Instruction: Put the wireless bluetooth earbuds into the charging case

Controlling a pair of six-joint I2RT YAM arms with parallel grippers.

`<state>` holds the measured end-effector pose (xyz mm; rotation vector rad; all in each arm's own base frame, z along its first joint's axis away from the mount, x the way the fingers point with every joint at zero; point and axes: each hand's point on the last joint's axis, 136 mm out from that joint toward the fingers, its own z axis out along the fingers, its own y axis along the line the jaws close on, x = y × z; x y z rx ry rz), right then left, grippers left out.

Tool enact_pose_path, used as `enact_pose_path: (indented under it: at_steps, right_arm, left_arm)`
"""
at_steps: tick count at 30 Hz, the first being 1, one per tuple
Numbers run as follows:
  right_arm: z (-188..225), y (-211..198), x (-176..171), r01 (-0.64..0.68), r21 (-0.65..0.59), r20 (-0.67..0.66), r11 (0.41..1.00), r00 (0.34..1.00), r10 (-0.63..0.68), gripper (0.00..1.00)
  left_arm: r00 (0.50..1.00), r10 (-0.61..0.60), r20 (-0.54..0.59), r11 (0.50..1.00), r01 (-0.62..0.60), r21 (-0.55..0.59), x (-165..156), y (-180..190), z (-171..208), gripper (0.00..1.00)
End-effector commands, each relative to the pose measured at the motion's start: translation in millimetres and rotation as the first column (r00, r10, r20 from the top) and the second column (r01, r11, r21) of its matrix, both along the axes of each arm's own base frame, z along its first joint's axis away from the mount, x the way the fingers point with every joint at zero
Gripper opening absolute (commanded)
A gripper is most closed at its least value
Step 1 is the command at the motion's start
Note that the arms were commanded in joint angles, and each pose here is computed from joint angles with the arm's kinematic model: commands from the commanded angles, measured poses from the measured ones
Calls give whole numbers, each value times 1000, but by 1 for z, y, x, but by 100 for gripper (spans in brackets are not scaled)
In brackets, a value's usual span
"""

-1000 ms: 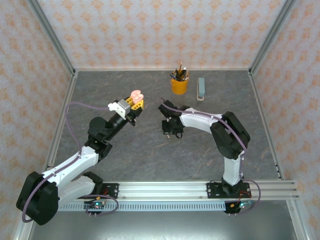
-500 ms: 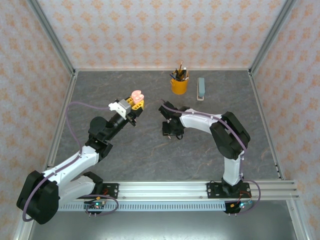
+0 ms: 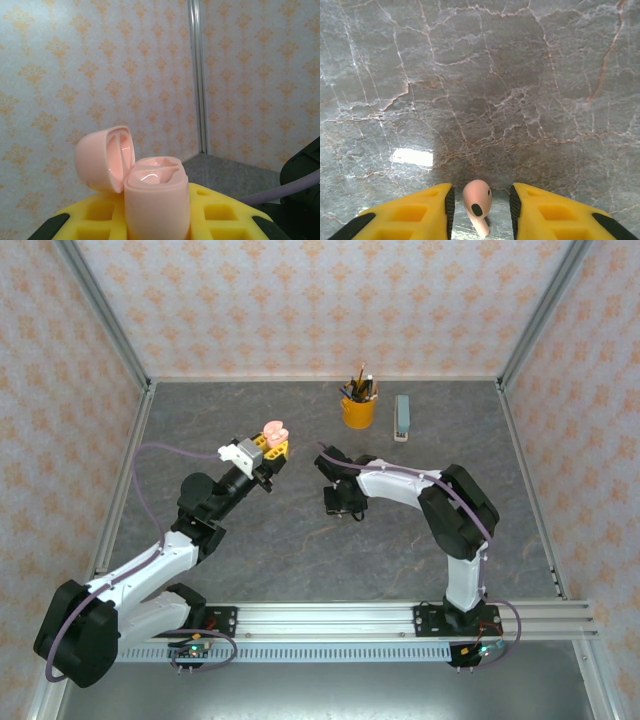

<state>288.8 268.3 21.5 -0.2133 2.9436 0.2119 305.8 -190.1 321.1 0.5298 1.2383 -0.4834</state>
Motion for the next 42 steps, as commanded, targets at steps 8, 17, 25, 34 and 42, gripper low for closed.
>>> enact_pose_path:
  at_steps: [8,17,25,34,42]
  right_arm:
    - [-12,-3,-6,-36,-83,-38,996,999,33,26]
    - [-13,-3,-1,-41,-98,-24,994,999,39,26]
    - [-14,-3,1,-46,-110,-23,993,999,44,21]
    - [13,-3,10,-12,-28,59,1000,998,13,15]
    - [71,-3,27,34,190,184,981,980,-69,15]
  left_arm:
    - [999,-7,52,1000,9,-28,-2,2,20,0]
    - [999,-10,46,1000,12,-27,-2,2,18,0]
    - [999,-13,43,1000,14,-24,-3,2,17,0]
    - [999,-35,38,999,35,-7,-7,-1,17,0]
    - [996,-68,51,998,67,12,-18,-2,21,0]
